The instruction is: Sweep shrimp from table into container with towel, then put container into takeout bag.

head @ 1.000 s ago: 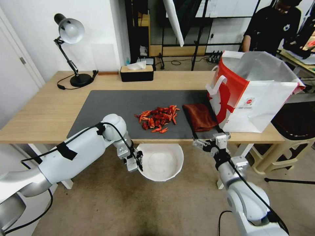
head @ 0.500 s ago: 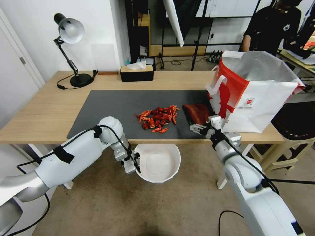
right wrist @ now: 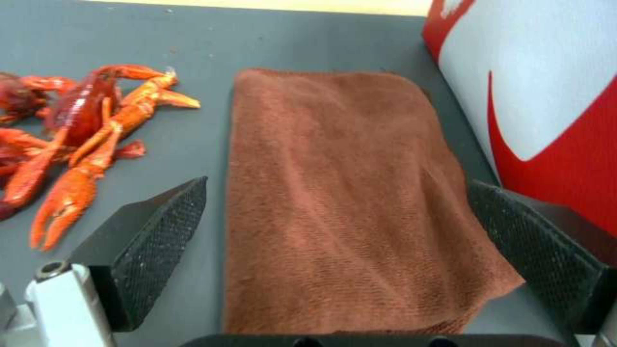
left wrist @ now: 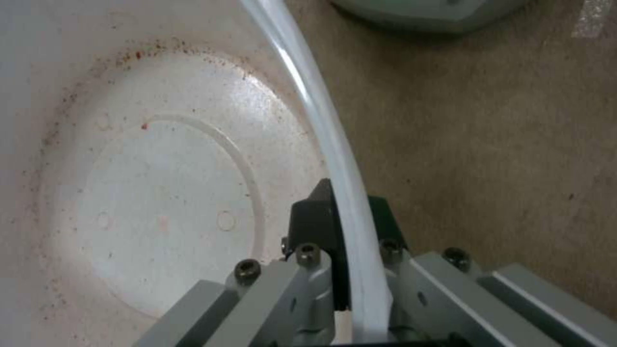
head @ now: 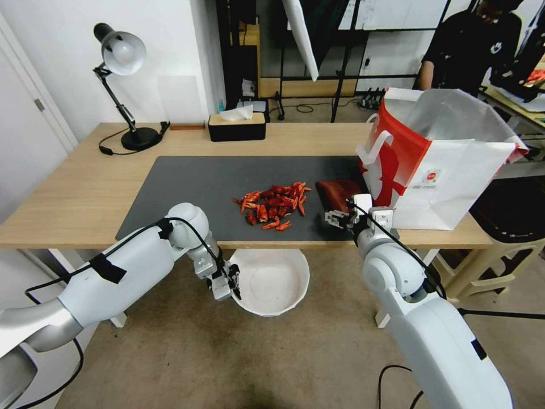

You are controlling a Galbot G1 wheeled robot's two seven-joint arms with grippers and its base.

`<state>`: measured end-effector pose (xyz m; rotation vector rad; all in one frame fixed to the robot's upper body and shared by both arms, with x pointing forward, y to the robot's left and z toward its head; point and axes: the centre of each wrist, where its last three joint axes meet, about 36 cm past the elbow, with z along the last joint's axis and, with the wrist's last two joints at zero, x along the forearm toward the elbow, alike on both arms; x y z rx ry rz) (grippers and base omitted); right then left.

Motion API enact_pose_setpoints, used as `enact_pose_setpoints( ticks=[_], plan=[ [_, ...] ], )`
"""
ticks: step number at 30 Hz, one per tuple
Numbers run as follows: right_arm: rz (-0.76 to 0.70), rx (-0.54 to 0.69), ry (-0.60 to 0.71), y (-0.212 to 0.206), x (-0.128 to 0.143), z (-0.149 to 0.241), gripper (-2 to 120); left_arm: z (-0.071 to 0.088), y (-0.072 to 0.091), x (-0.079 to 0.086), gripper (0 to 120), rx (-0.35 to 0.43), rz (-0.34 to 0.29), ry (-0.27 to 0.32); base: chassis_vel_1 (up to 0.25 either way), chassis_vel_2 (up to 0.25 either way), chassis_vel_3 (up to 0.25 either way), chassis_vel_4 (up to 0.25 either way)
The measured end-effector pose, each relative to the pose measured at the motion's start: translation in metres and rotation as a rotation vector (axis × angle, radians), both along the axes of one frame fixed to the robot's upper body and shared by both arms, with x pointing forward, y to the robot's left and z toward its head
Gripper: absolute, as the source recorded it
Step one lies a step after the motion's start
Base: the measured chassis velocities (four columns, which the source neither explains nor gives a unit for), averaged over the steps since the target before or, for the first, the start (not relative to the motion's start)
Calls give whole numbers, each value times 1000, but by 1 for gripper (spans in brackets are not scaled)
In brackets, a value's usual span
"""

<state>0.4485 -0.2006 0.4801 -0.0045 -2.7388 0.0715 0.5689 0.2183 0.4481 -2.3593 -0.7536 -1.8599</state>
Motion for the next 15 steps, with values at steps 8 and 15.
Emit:
enact_pose_setpoints(
  ticks=[8, 15],
  plan=[
    [-19, 16, 27, 1, 4, -2, 100, -1, -1, 1, 0, -7, -2, -1, 0, 0, 0, 0],
    [-34, 40, 54, 5, 3, -7, 88, -3, 0, 0, 0, -12, -5, 0, 0, 0, 0, 0]
  ],
)
